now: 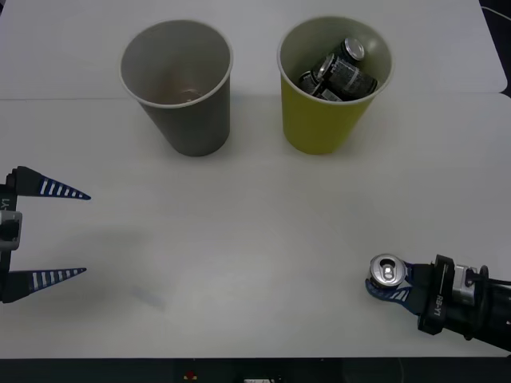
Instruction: Put the can into the green bin and the plastic bottle into the gray bin
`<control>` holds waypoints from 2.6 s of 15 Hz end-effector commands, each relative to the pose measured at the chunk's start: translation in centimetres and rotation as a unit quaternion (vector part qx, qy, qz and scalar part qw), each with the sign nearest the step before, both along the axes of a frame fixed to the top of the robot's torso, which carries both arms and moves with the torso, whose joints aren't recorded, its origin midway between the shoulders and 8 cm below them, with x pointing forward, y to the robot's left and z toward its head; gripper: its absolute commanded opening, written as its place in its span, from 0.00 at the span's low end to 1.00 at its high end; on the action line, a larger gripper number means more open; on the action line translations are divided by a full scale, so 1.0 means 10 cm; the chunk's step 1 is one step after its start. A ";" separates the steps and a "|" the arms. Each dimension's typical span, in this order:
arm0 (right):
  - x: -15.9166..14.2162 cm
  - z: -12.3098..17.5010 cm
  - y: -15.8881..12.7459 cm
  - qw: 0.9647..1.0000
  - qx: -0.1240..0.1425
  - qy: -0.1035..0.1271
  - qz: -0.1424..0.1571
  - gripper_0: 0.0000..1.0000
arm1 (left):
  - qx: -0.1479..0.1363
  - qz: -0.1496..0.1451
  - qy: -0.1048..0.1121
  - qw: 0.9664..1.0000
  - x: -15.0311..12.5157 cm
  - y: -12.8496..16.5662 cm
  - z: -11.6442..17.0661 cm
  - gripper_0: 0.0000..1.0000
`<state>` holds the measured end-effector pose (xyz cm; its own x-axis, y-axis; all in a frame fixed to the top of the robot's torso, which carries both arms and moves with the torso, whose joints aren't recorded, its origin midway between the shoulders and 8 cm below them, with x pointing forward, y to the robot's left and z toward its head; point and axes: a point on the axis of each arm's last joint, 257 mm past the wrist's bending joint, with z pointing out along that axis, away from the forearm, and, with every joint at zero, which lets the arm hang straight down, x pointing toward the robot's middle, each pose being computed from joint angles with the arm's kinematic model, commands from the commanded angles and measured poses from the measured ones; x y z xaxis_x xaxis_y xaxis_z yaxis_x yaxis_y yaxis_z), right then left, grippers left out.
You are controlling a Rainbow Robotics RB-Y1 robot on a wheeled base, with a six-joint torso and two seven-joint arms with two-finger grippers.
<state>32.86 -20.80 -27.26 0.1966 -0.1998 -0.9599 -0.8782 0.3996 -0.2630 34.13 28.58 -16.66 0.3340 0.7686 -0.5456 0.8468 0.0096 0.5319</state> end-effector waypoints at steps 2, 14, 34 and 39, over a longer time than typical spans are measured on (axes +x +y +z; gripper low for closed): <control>-0.16 0.34 -0.20 0.998 -0.045 0.022 -0.024 0.00 | 0.000 0.000 0.000 1.000 0.00 0.00 0.00 1.00; -0.29 1.25 -0.37 0.980 -0.154 0.089 -0.084 0.00 | 0.000 0.000 0.000 1.000 0.00 0.00 0.00 1.00; 1.31 2.96 0.42 0.962 -0.138 0.080 -0.223 0.00 | 0.000 0.000 0.000 1.000 0.00 0.00 0.00 1.00; 1.91 3.26 0.59 0.956 -0.136 0.088 -0.246 0.00 | 0.000 0.000 0.000 1.000 0.00 0.00 0.00 1.00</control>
<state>51.23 -15.05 5.21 -0.1341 -0.4785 -0.8678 -0.6469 0.7057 -0.2891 34.13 28.58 -16.66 0.3340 0.7686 -0.5457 0.8468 0.0096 0.5318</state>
